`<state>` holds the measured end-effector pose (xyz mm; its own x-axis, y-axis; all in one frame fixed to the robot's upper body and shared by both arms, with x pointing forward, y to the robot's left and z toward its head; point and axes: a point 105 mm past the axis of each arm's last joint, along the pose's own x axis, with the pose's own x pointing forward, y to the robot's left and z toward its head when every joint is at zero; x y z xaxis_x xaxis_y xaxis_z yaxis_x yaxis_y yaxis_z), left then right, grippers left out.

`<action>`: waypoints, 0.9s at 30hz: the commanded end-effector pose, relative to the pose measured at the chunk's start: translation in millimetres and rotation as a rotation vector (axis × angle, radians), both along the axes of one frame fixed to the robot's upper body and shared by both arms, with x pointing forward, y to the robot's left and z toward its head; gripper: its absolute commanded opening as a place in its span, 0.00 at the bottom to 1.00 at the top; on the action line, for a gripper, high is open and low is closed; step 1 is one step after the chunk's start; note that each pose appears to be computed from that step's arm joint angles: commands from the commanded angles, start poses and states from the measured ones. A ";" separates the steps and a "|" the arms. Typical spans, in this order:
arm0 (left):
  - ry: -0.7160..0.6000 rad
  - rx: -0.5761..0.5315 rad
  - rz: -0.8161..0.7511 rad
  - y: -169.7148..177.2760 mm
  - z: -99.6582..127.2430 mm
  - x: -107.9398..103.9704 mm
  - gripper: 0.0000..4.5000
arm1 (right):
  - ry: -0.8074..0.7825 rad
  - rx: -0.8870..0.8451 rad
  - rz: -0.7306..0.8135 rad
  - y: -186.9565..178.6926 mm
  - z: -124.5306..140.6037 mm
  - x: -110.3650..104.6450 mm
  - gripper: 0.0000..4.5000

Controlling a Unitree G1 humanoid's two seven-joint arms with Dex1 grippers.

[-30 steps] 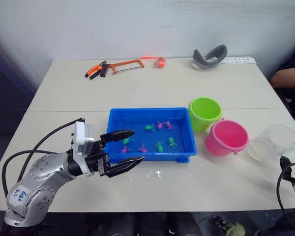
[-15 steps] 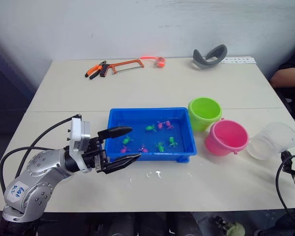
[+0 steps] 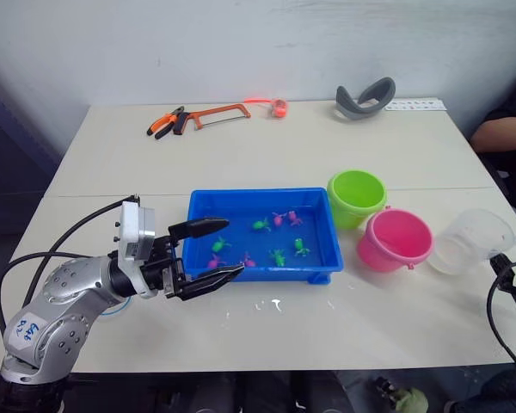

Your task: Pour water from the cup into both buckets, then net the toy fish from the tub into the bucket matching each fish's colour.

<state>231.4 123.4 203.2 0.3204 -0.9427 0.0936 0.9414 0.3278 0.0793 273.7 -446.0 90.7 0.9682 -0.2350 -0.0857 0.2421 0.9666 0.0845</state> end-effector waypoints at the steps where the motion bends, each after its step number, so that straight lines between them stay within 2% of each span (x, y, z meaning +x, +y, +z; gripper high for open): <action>1: -0.037 0.003 0.006 4.1 7.5 0.5 0.99 | -0.018 -0.021 0.061 -0.3 14.2 5.5 1.00; 11: -0.043 0.019 0.007 8.9 9.1 4.5 0.99 | 0.018 -0.021 0.204 18.3 5.4 17.4 1.00; 18: -0.051 0.025 0.006 10.1 10.8 8.1 0.99 | 0.002 -0.060 0.204 26.0 3.6 27.3 1.00; 27: -0.059 0.025 0.005 9.1 10.9 10.5 0.99 | -0.025 -0.078 0.167 27.9 0.8 27.7 1.00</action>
<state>241.6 130.4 205.4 0.3186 -0.9450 0.0734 0.9408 0.3248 0.0973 301.3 -414.3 80.4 0.9939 -0.0619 -0.0909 0.0655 0.9971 0.0377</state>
